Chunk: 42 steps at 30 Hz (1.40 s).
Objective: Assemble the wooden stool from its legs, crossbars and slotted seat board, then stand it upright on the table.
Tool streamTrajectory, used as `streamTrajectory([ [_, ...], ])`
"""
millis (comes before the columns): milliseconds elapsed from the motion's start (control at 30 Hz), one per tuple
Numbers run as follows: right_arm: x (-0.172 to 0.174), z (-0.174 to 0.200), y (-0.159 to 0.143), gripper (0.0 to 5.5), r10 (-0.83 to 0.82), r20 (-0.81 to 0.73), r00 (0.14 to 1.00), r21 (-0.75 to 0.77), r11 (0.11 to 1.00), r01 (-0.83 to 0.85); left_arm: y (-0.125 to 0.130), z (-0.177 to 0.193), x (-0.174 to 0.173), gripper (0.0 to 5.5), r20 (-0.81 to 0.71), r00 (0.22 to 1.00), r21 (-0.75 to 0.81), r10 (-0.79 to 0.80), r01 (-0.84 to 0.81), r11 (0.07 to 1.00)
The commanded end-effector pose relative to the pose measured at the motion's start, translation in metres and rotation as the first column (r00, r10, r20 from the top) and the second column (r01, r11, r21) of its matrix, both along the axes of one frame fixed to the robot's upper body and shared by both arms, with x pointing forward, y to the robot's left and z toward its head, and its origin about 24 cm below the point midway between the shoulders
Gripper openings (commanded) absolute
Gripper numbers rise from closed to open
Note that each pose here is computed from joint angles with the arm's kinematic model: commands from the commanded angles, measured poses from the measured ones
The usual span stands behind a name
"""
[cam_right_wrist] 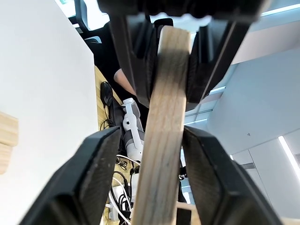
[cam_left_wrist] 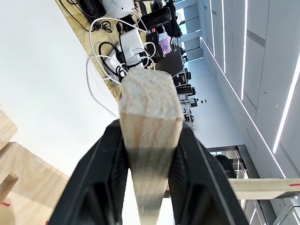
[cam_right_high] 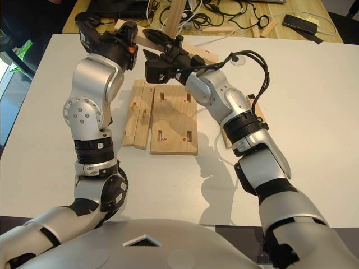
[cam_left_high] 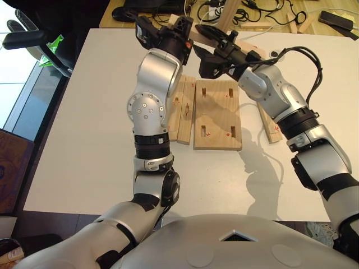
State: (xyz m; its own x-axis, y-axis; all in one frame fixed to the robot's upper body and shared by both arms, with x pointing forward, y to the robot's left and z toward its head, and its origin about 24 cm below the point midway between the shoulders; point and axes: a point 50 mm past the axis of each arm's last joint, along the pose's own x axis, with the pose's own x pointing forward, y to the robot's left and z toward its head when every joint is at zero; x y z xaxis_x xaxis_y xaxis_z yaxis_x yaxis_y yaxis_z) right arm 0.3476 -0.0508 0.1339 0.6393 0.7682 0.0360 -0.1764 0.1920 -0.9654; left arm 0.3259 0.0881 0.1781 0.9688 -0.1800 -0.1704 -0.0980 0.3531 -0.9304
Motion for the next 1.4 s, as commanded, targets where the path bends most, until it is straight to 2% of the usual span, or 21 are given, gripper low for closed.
streamTrajectory([
  [33, -0.008, -0.008, -0.005, 3.09, 0.042, -0.025, 0.999, -0.038, 0.998, -0.043, -0.017, 0.007, -0.004, 1.02, 0.017, 1.0, -0.076, -0.015, 0.016, 0.997],
  [200, -0.021, 0.003, -0.024, 3.95, 0.088, 0.005, 0.996, -0.028, 0.996, -0.087, -0.008, 0.012, 0.0, 1.02, 0.054, 0.998, -0.04, 0.04, -0.038, 0.998],
  [333, -0.042, 0.004, -0.051, 4.0, 0.104, -0.07, 0.992, 0.0, 0.995, -0.104, 0.003, 0.017, 0.004, 1.02, 0.126, 0.99, 0.053, 0.061, -0.068, 0.996],
  [500, -0.05, -0.005, -0.084, 3.2, 0.003, -0.209, 0.978, 0.048, 0.999, 0.007, 0.023, 0.017, 0.006, 1.02, 0.182, 0.981, 0.158, 0.067, -0.096, 0.983],
  [733, -0.037, -0.002, -0.116, 2.03, -0.192, -0.247, 0.95, 0.095, 0.971, 0.221, 0.046, 0.021, 0.004, 1.02, 0.243, 0.97, 0.33, 0.001, -0.084, 0.94],
  [900, -0.045, -0.015, -0.131, 1.19, -0.225, -0.362, 0.905, -0.009, 0.971, 0.238, 0.056, 0.032, -0.006, 1.02, 0.27, 0.96, 0.431, -0.069, -0.057, 0.901],
  [1000, -0.058, -0.024, -0.15, 0.6, -0.236, -0.496, 0.836, -0.128, 0.972, 0.198, 0.058, 0.039, -0.011, 1.02, 0.287, 0.954, 0.446, -0.084, -0.056, 0.893],
  [1100, -0.075, -0.026, -0.169, 0.05, -0.264, -0.642, 0.72, -0.237, 0.961, 0.142, 0.061, 0.042, -0.013, 1.02, 0.296, 0.952, 0.451, -0.082, -0.063, 0.89],
  [1267, -0.112, -0.028, -0.163, 0.0, -0.2, -0.866, 0.459, -0.25, 0.967, -0.049, 0.062, 0.047, -0.012, 1.02, 0.314, 0.947, 0.444, -0.069, -0.083, 0.892],
  [1333, -0.124, -0.036, -0.16, 0.0, -0.213, -0.906, 0.366, -0.272, 0.955, -0.118, 0.063, 0.05, -0.011, 1.02, 0.325, 0.944, 0.441, -0.061, -0.094, 0.892],
  [1400, -0.132, -0.045, -0.159, 0.0, -0.239, -0.92, 0.311, -0.297, 0.943, -0.153, 0.063, 0.052, -0.011, 1.02, 0.33, 0.942, 0.44, -0.059, -0.098, 0.893],
])
